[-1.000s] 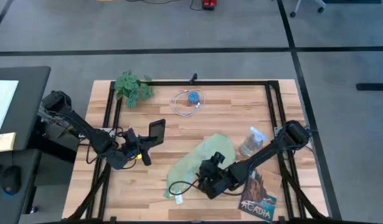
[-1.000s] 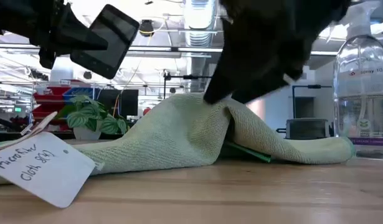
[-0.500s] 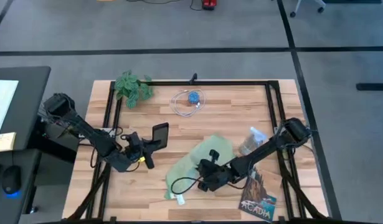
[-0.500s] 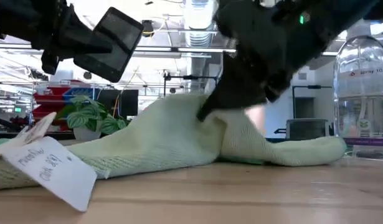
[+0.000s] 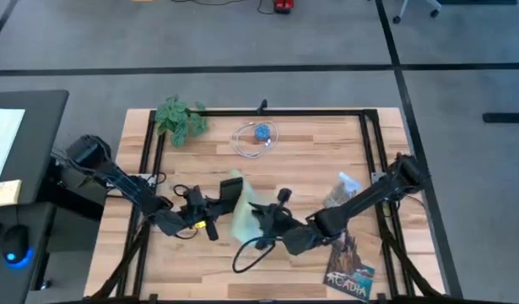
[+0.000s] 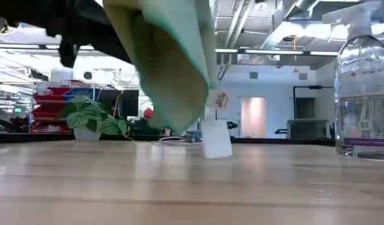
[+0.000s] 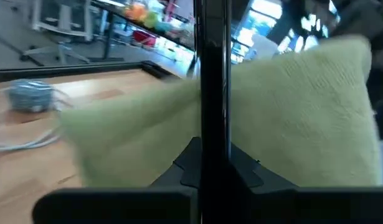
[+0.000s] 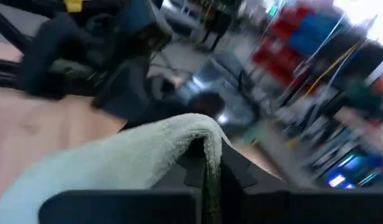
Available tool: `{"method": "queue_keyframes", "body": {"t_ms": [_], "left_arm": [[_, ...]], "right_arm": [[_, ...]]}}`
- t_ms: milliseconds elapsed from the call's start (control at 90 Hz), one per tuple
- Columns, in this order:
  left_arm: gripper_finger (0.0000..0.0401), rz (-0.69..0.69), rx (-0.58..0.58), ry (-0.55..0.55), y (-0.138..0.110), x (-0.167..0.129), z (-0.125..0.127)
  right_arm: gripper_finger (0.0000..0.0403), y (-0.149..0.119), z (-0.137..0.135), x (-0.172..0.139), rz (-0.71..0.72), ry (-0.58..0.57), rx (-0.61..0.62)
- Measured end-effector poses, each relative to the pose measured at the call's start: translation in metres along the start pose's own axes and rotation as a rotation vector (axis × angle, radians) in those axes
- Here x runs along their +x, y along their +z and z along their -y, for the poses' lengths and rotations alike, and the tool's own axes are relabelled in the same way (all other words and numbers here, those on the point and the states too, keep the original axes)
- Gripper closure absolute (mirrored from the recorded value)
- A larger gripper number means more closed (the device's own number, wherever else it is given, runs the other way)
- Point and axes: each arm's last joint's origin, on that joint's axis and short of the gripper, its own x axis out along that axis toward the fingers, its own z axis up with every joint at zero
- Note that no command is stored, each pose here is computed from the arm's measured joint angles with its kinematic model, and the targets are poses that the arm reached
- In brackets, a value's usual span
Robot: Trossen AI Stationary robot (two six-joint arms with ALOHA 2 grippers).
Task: Apply microfiber cloth
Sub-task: Wipe the front of the phone with the light green microfiber cloth
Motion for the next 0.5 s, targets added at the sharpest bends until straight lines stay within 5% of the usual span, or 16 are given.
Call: {"method": "queue_keyframes", "body": {"t_ms": [278,500], "left_arm": [[0.0393,-0.042,0.014,-0.064,0.000,0.018,0.013],[0.0393,-0.046,0.005,-0.070,0.001,0.020,0.013]], "right_arm": [[0.0402,-0.004,-0.020,0.033,0.054,-0.118,-0.447],[0.0403,-0.006,-0.013,0.044,0.007,-0.212,-0.526]]}}
